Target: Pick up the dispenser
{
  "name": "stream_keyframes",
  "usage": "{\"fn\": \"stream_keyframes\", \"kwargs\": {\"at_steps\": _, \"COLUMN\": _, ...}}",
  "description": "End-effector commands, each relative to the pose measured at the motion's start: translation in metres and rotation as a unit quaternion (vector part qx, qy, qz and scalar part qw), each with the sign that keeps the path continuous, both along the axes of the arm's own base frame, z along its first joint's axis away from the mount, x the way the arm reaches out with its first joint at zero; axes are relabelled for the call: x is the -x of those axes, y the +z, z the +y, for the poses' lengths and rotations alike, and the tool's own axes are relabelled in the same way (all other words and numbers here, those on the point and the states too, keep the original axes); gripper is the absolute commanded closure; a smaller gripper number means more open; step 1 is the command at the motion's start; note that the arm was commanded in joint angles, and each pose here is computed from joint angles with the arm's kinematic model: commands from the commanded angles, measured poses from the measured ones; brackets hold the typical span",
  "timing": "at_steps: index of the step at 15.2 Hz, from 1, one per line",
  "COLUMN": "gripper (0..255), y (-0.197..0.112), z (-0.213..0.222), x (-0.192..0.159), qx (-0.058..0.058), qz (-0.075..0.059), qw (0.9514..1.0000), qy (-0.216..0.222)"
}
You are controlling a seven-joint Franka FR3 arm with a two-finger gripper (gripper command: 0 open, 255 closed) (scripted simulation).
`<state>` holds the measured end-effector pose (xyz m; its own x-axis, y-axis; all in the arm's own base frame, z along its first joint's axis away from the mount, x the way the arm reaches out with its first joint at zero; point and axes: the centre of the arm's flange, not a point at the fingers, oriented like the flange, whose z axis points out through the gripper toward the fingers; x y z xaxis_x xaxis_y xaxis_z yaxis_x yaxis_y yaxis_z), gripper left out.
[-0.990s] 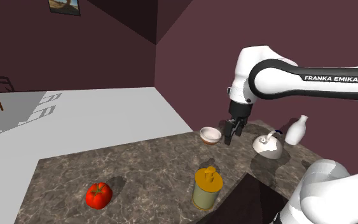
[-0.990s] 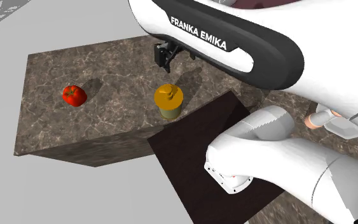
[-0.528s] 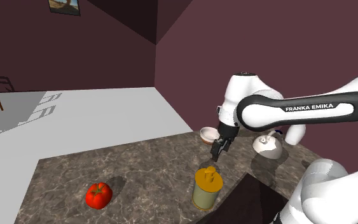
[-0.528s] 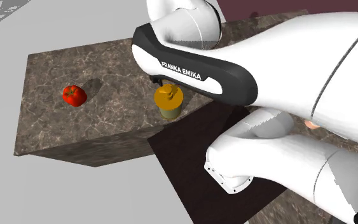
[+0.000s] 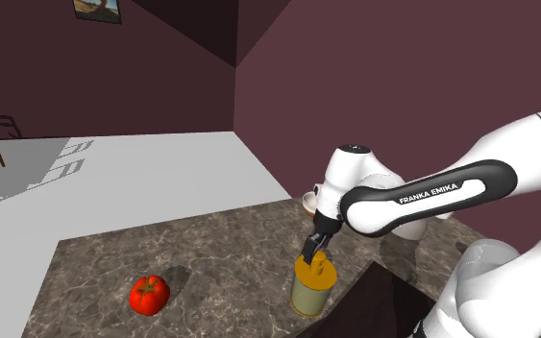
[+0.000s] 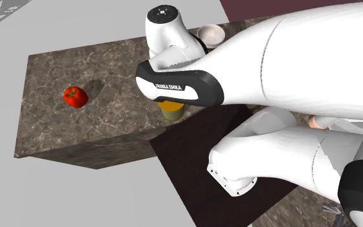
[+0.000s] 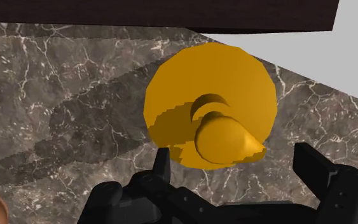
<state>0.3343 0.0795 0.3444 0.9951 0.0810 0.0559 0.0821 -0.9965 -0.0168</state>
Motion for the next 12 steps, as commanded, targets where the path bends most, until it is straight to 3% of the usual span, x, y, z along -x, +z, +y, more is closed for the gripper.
{"fn": "stream_keyframes", "kwargs": {"at_steps": 1, "gripper": 0, "y": -0.011, "z": 0.001, "x": 0.000, "qx": 0.000, "qz": -0.001, "qw": 1.0000, "qy": 0.000}}
{"fn": "stream_keyframes", "kwargs": {"at_steps": 6, "gripper": 0, "y": -0.030, "z": 0.001, "x": 0.000, "qx": 0.000, "qz": -0.001, "qw": 1.0000, "qy": 0.000}}
{"fn": "stream_keyframes", "kwargs": {"at_steps": 7, "gripper": 255, "y": -0.030, "z": 0.002, "x": 0.000, "qx": 0.000, "qz": -0.001, "qw": 1.0000, "qy": 0.000}}
{"fn": "stream_keyframes", "kwargs": {"at_steps": 12, "gripper": 255, "y": -0.030, "z": 0.002, "x": 0.000, "qx": 0.000, "qz": -0.002, "qw": 1.0000, "qy": 0.000}}
